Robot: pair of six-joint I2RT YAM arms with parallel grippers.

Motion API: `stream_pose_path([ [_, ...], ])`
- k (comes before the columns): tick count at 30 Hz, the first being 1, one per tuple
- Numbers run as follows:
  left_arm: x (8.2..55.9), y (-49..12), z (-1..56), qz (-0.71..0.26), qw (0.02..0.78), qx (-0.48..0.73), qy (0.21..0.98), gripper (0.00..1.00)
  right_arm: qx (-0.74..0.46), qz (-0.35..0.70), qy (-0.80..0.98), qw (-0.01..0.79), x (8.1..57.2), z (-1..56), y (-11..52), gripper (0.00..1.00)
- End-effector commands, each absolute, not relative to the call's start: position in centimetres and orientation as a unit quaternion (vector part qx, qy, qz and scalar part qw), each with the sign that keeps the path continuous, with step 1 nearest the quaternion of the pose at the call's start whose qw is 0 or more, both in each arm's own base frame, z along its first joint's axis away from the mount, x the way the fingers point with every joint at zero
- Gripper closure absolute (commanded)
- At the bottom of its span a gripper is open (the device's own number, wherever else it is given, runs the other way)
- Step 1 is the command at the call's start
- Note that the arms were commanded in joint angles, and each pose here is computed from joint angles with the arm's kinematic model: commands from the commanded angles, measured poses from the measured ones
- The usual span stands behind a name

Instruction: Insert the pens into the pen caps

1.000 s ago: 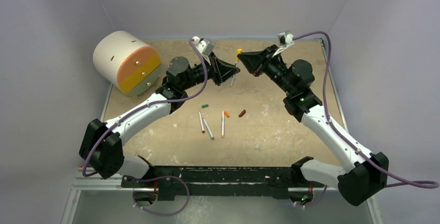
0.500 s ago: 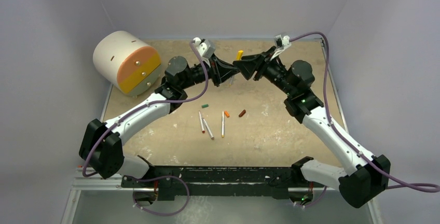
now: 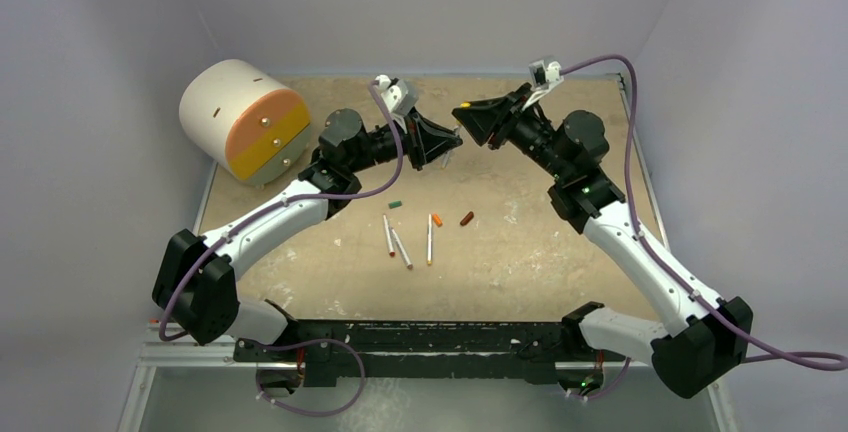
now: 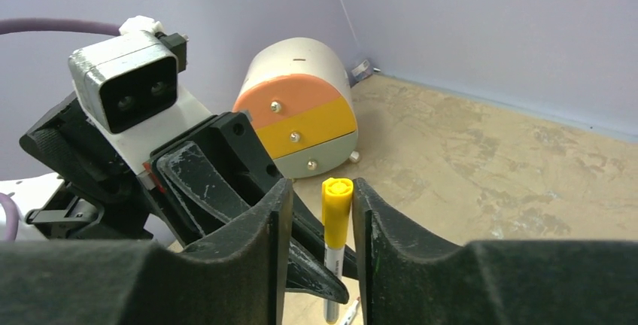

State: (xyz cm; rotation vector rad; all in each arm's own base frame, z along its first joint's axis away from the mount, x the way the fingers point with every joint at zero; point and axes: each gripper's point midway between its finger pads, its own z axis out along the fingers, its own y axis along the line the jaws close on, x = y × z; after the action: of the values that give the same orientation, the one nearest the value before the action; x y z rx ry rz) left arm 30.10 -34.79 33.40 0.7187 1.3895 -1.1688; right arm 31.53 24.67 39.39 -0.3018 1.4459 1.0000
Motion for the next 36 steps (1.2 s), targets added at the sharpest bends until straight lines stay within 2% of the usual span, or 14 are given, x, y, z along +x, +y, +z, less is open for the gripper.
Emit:
stream_pose_path([
  [1,29.1,-34.5,35.8,-0.496,0.587,0.319,0.555,1.00,-0.143,0.438,0.603,0.651,31.4,41.9,24.7,0.68],
  [5,29.0,-34.4,36.6,-0.500,0.594,0.316,0.546,1.00,-0.145,0.443,0.611,0.640,31.4,41.0,25.0,0.81],
  [9,29.0,-34.4,37.0,-0.499,0.597,0.315,0.543,1.00,-0.145,0.450,0.615,0.631,31.1,40.5,25.1,0.99],
  [22,30.7,-34.2,43.3,-0.486,0.668,0.290,0.482,1.00,-0.165,0.457,0.647,0.588,30.1,36.9,25.7,1.00],
  [36,31.5,-34.9,46.3,-0.479,0.690,0.301,0.452,1.00,-0.185,0.437,0.724,0.501,28.1,28.0,25.4,1.00],
])
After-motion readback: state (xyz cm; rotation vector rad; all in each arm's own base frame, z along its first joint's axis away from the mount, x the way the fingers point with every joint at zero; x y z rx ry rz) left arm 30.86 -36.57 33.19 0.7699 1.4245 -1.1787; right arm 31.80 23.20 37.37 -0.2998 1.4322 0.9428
